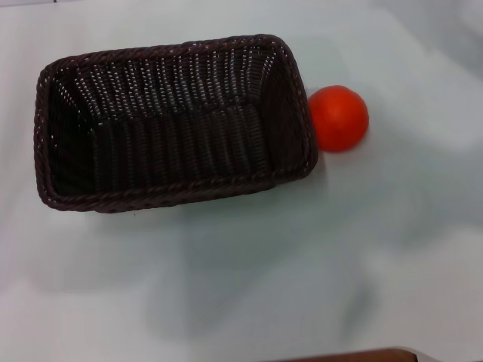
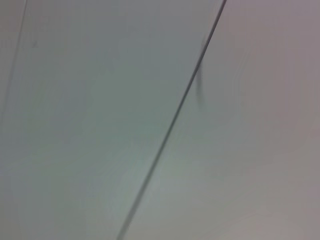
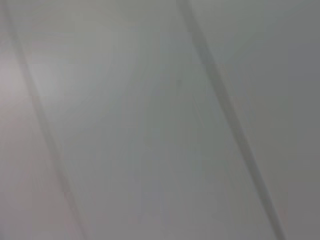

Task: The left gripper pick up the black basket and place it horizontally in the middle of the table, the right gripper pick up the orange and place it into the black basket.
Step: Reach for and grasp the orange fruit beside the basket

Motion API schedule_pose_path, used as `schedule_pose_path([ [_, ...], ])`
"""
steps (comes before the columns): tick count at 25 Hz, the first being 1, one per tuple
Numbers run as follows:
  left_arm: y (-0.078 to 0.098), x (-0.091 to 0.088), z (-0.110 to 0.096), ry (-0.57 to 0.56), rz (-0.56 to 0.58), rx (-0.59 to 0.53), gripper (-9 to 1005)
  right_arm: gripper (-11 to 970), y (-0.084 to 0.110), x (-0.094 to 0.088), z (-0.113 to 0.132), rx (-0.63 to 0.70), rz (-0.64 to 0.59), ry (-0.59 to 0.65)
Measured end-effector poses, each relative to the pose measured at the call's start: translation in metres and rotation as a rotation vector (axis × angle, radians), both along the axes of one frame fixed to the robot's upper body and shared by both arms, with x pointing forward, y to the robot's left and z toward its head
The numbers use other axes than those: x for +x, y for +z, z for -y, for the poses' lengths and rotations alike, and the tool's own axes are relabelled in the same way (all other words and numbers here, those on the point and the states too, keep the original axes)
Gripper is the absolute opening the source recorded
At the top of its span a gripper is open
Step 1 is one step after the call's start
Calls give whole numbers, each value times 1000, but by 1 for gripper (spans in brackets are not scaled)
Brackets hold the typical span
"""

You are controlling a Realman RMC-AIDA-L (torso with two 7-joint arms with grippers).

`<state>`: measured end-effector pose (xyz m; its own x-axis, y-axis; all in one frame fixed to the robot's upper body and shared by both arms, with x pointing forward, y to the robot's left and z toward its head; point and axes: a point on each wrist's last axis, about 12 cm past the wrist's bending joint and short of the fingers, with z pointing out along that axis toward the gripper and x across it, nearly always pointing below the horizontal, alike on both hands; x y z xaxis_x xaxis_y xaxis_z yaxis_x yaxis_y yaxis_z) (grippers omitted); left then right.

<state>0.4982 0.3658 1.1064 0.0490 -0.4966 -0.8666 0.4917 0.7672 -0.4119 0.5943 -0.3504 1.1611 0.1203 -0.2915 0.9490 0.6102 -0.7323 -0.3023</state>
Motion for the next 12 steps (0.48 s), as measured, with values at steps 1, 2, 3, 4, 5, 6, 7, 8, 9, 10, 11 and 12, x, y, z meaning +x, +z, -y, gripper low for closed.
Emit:
schedule_pose_path([
  [1,-1,-3,4,21,70,30,588,572,4,1,-1,-58,-35,37],
  [2,-2,-6,10,49,156,67,588,572,6,2,-1,-101,-67,65],
  [3,-3,-8,14,68,213,91,587,571,9,3,-2,-155,-102,97],
  [4,-4,-9,18,80,249,107,586,570,13,4,-4,-212,-132,131],
  [5,-4,-10,23,101,301,130,585,570,15,3,-5,-267,-170,167],
  [6,-4,-10,24,103,306,132,584,569,17,3,-7,-313,-198,193],
  [7,-4,-9,25,108,314,134,583,569,20,2,-8,-362,-234,222],
  [8,-4,-8,26,108,317,131,583,568,21,2,-10,-407,-281,253],
  [9,-4,-8,26,108,317,131,582,568,23,2,-12,-448,-322,279],
  [10,-4,-3,29,105,316,121,581,567,24,2,-13,-486,-368,306],
  [11,-4,-2,29,104,315,120,581,566,25,2,-14,-518,-411,331],
  [12,-4,-2,29,104,314,119,581,566,26,2,-15,-541,-439,350],
])
